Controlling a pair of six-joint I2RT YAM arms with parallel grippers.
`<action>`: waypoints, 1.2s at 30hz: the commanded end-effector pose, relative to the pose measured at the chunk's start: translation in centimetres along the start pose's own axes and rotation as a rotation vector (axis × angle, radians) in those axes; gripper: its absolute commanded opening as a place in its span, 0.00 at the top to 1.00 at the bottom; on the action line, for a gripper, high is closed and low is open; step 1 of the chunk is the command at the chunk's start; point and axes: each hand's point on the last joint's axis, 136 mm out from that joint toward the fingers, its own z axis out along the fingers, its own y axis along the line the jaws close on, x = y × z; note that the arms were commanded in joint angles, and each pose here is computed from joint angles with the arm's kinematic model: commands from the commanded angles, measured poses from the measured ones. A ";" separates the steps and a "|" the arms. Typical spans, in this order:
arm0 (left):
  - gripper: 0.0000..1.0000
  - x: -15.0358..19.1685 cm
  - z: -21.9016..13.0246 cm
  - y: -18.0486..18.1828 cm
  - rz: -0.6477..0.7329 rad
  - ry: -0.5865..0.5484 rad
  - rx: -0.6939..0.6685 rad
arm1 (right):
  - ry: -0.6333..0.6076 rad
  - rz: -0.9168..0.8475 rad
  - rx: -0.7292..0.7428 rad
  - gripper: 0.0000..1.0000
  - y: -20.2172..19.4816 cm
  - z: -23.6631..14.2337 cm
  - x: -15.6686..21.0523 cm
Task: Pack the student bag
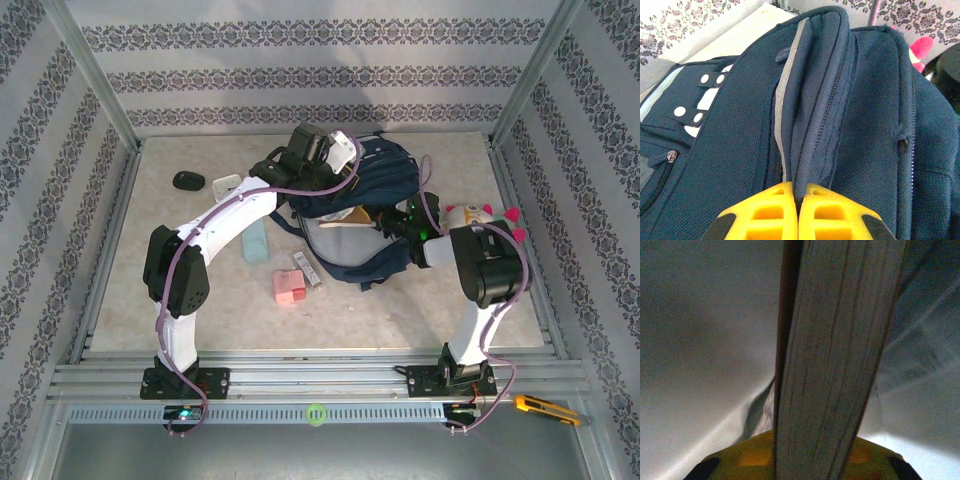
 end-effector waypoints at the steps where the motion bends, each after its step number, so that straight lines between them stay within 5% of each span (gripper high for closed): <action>1: 1.00 -7.4 -4.3 -1.3 0.062 -0.221 0.032 | -0.065 -0.111 -0.136 1.00 4.0 1.1 -2.3; 6: 1.00 -7.3 -4.5 -1.3 0.053 -0.219 0.032 | -0.104 -0.053 -0.069 0.99 1.1 2.8 -4.0; 13: 1.00 -6.1 -4.0 0.1 0.058 -0.176 -0.044 | -0.162 -0.019 0.116 0.61 -2.9 1.8 -4.1; 20: 1.00 -5.1 -3.3 1.3 0.044 -0.149 -0.083 | -0.188 -0.030 0.235 0.38 -4.2 -1.6 -2.9; 27: 1.00 -4.3 -3.4 2.8 0.038 -0.129 -0.117 | -0.190 -0.048 0.312 0.38 -4.2 -6.1 -0.2; 36: 1.00 -1.4 -2.3 2.3 0.026 -0.077 -0.073 | -0.246 -0.262 0.451 0.37 2.2 -13.9 2.5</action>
